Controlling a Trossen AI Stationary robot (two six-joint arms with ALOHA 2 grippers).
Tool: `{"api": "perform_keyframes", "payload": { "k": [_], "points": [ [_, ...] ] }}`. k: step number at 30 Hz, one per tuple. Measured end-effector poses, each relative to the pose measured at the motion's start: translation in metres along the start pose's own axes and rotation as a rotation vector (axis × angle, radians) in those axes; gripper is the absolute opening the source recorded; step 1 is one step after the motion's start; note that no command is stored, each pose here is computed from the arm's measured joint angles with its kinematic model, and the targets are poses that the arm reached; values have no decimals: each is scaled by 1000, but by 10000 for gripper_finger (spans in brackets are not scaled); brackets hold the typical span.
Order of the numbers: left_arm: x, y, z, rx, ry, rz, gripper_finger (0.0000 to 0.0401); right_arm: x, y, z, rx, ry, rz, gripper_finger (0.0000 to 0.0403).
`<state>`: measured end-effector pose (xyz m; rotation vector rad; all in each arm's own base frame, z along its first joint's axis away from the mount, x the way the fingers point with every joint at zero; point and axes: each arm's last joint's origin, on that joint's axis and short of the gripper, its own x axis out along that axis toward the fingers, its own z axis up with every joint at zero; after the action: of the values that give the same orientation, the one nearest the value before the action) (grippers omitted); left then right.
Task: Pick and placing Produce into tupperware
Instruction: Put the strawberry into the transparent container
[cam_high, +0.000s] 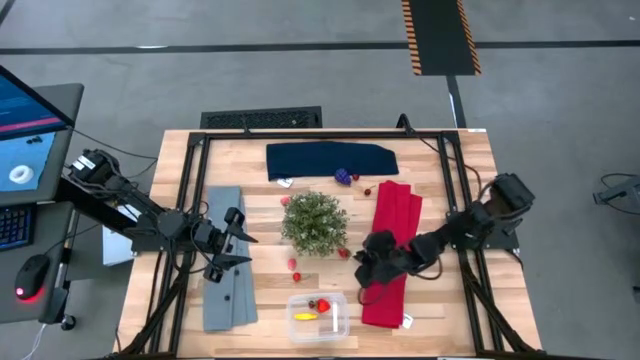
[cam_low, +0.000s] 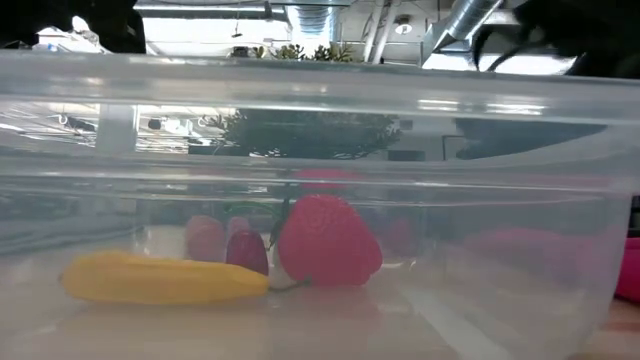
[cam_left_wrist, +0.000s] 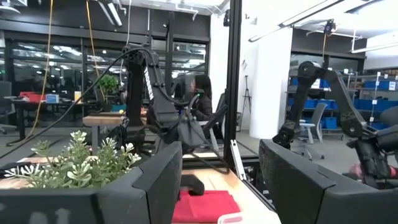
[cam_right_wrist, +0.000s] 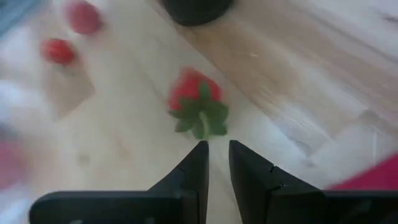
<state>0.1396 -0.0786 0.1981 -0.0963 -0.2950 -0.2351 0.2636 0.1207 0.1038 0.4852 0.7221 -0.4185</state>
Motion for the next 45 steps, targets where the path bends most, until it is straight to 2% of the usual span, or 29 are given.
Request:
{"api": "perform_keyframes", "payload": {
  "k": [6,11,15,22,29,45],
  "points": [
    [0,0,0,0,1,-1,203,17,8,10,-19,35,14,85],
    [0,0,0,1,3,-1,203,17,20,18,-91,28,42,85],
    [0,0,0,1,3,-1,203,16,22,21,-128,65,6,85],
    [0,0,0,0,2,-2,203,13,22,25,-233,121,-81,85],
    [0,0,0,-1,1,-2,203,11,25,28,-358,134,-89,85],
    [0,0,0,-2,0,-4,203,18,12,38,-506,162,-135,85]
  ]
}}
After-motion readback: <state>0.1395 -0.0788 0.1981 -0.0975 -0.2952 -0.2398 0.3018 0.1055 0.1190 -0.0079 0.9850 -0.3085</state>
